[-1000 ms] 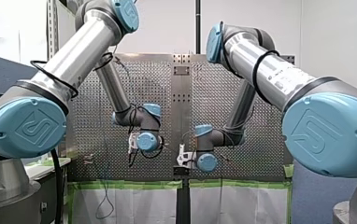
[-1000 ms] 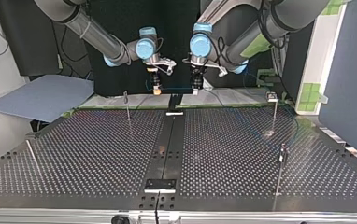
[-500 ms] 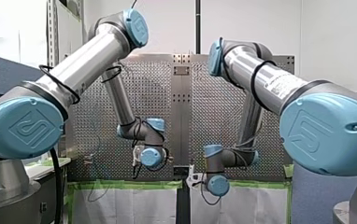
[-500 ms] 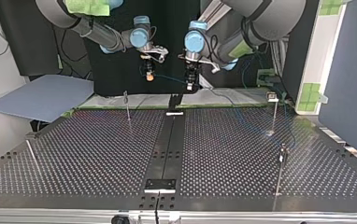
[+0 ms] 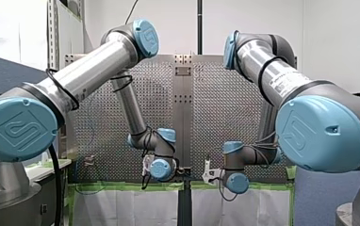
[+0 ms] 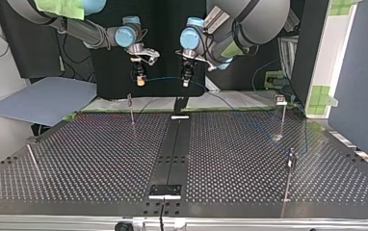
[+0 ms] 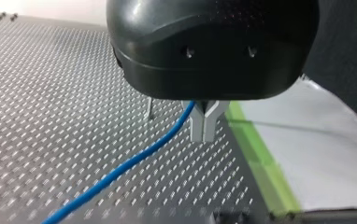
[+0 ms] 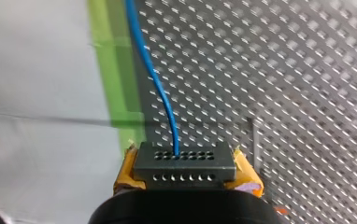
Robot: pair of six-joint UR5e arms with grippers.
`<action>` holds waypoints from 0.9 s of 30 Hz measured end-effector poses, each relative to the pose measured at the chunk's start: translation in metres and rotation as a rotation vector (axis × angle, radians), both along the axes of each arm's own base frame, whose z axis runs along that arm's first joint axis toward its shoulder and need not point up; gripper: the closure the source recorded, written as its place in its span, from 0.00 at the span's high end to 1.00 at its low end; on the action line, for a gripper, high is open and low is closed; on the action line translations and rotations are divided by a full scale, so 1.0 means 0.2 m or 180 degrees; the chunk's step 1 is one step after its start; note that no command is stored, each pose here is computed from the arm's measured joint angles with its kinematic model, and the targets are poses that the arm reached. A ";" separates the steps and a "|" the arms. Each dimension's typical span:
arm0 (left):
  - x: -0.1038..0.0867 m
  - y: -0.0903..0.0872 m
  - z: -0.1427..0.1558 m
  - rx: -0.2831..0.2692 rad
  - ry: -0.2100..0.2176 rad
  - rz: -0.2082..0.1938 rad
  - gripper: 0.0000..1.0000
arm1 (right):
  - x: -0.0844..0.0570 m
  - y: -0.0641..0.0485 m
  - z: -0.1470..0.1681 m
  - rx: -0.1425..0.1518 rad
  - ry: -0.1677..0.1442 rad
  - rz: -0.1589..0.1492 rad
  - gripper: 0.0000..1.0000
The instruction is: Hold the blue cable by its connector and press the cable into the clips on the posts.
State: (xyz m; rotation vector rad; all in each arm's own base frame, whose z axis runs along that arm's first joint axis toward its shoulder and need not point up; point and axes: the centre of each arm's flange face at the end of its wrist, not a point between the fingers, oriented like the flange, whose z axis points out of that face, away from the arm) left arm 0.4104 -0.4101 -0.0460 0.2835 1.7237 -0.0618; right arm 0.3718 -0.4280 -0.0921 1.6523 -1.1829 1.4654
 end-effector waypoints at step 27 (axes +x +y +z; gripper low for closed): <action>-0.06 -0.53 0.01 -0.0243 -0.0099 -0.0116 0.00 | -0.49 0.08 -0.03 0.0052 -0.0159 -0.0184 0.02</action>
